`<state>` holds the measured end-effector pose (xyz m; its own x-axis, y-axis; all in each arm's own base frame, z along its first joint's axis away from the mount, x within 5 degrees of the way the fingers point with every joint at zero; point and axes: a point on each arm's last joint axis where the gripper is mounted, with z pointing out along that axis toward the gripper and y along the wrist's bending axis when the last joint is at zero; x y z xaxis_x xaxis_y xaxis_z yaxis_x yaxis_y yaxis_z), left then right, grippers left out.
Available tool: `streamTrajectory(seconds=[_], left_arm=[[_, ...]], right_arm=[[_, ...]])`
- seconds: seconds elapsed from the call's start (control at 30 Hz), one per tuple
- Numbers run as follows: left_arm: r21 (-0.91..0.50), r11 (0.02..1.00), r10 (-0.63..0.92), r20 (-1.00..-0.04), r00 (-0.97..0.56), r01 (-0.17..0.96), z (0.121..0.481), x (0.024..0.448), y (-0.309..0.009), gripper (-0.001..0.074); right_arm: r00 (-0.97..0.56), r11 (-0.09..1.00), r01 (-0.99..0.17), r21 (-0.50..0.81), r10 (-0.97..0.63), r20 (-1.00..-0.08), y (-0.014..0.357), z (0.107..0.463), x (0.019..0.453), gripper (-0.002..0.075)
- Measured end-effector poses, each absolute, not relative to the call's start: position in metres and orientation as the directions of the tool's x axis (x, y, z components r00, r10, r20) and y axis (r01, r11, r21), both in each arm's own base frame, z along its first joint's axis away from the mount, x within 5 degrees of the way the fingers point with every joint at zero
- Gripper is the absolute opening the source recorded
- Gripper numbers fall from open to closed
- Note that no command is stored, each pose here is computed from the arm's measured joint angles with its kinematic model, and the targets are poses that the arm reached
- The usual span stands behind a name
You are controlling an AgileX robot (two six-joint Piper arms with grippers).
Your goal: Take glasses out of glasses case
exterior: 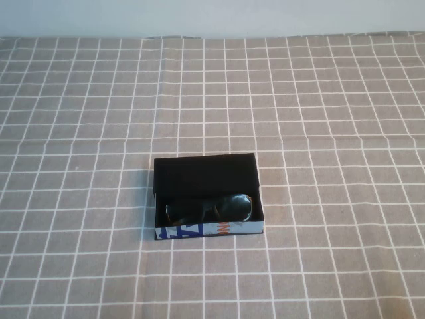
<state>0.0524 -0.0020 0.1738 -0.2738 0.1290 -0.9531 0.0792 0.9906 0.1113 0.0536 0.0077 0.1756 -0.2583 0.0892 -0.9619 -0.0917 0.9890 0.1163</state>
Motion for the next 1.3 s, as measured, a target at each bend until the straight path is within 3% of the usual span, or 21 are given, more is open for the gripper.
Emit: streamTrajectory(seconds=[1.1, 1.23, 1.3], left_arm=[[0.111, 0.991, 0.129, -0.953, -0.274, 0.079, 0.1738, 0.0524, -0.002, -0.0004], [0.111, 0.991, 0.129, -0.953, -0.274, 0.079, 0.1738, 0.0524, -0.002, -0.0004], [0.111, 0.991, 0.129, -0.953, -0.274, 0.079, 0.1738, 0.0524, -0.002, -0.0004]], right_arm=[[-0.256, 0.988, -0.092, 0.125, 0.098, -0.962, 0.0079, 0.1759, 0.0537, -0.0018], [-0.251, 0.976, -0.096, 0.195, 0.166, -0.954, 0.0098, 0.1773, 0.0537, -0.0018], [-0.224, 0.946, -0.102, 0.307, 0.278, -0.934, 0.0119, 0.1814, 0.0543, -0.0018]])
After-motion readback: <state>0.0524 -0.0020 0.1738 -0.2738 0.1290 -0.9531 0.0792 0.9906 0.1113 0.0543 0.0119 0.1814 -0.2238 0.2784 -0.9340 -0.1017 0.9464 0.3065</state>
